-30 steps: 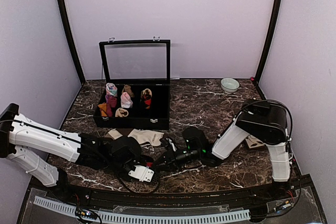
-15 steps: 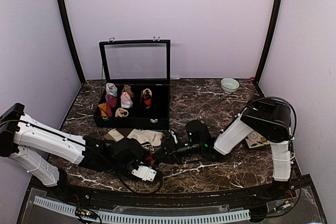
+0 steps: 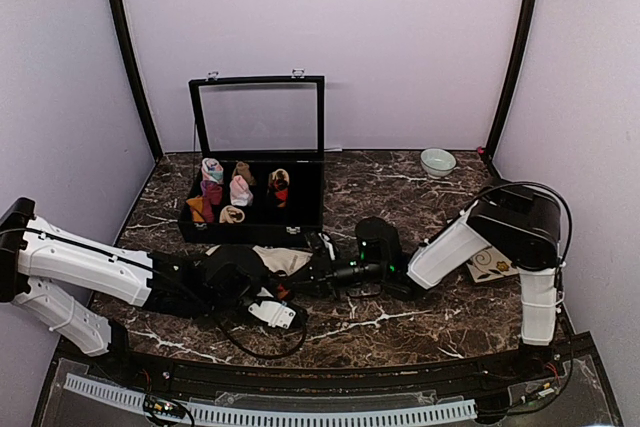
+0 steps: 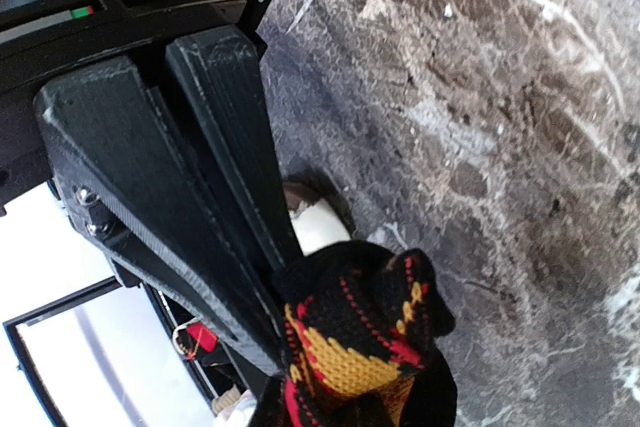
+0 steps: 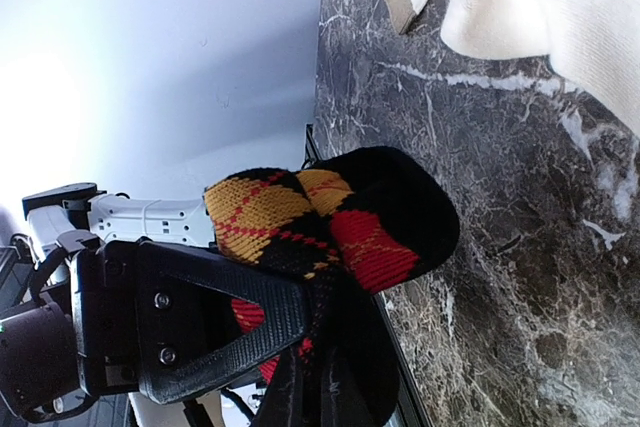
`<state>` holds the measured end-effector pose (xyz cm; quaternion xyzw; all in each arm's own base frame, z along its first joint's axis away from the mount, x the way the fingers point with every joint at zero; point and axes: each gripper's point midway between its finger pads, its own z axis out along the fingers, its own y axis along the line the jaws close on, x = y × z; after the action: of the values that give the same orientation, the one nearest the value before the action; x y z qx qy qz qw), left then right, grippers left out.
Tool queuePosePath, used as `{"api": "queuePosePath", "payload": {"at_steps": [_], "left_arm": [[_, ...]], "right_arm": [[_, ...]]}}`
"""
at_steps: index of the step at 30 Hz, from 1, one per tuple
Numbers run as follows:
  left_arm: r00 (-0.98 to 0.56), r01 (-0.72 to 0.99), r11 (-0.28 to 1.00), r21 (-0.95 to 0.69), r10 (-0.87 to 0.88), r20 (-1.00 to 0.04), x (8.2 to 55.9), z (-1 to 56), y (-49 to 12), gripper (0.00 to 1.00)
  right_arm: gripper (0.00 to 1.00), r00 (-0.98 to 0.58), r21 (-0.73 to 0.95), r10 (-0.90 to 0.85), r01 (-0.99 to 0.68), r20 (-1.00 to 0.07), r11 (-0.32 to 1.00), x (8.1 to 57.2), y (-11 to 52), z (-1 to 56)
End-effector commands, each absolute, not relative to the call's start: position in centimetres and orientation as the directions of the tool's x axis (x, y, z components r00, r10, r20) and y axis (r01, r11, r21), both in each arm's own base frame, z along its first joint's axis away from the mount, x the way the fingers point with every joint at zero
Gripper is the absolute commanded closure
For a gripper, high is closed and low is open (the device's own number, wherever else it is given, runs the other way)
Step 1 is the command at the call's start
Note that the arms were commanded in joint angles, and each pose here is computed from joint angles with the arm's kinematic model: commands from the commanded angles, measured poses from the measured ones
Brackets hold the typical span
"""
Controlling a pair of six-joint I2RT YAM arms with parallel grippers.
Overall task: Roll the socks
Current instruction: Pick up the sock from the center of the board, then roll the sock.
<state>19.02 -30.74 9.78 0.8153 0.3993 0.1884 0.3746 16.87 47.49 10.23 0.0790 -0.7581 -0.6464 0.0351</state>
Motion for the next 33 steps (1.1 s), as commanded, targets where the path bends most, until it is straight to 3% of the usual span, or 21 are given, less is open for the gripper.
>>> {"api": "queuePosePath", "payload": {"at_steps": [1, 6, 7, 8, 9, 14, 17, 23, 27, 30, 33], "left_arm": [[0.649, 0.374, -0.32, 0.87, 0.76, 0.0, 20.4, 15.4, -33.6, 1.0], [0.637, 0.377, -0.268, 0.887, 0.77, -0.038, 21.1, 18.7, -34.5, 1.0], [0.627, 0.401, -0.256, 0.88, 0.777, -0.059, 21.3, 19.0, -34.3, 1.0], [0.61, 0.442, -0.225, 0.868, 0.785, -0.106, 21.6, 19.5, -34.3, 1.0], [0.573, 0.515, -0.202, 0.833, 0.804, -0.159, 22.1, 19.8, -33.7, 1.0], [0.291, 0.879, 0.011, 0.476, 0.78, -0.554, 22.9, 23.1, -32.4, 1.0], [0.163, 0.97, 0.005, 0.241, 0.724, -0.67, 20.8, 24.4, -31.6, 1.0], [-0.009, 0.995, -0.071, -0.069, 0.629, -0.777, 17.1, 27.3, -32.0, 1.0], [-0.084, 0.962, -0.167, -0.215, 0.568, -0.819, 14.9, 29.9, -32.6, 1.0], [-0.134, 0.935, -0.21, -0.285, 0.535, -0.834, 14.0, 31.5, -32.9, 1.0], [-0.18, 0.915, -0.226, -0.334, 0.511, -0.841, 13.8, 32.3, -33.2, 1.0]], "right_arm": [[1.0, -0.971, 0.986, -0.179, -0.165, -0.158, 0.027, 16.5, 49.2, 15.8], [1.0, -0.977, 0.982, -0.127, -0.179, -0.171, 0.057, 17.3, 49.1, 16.2], [0.96, -0.973, 0.976, -0.122, -0.207, -0.198, 0.063, 17.4, 49.1, 16.6], [0.39, -0.969, 0.97, -0.113, -0.229, -0.22, 0.081, 17.6, 49.0, 16.8], [0.03, -0.967, 0.962, -0.108, -0.245, -0.232, 0.124, 17.8, 48.8, 16.4], [0.01, -0.888, 0.81, -0.1, -0.451, -0.448, 0.375, 19.9, 46.3, 16.4], [0.01, -0.829, 0.678, -0.087, -0.507, -0.552, 0.533, 21.4, 43.0, 16.8], [0.01, -0.639, 0.5, 0.017, -0.586, -0.769, 0.637, 23.1, 37.6, 23.3], [0.01, -0.58, 0.503, 0.108, -0.582, -0.808, 0.639, 23.1, 35.1, 24.6], [0.01, -0.437, 0.506, 0.288, -0.549, -0.852, 0.665, 24.0, 31.1, 28.6], [0.01, -0.318, 0.502, 0.398, -0.662, -0.861, 0.557, 22.3, 29.9, 31.5]]}}
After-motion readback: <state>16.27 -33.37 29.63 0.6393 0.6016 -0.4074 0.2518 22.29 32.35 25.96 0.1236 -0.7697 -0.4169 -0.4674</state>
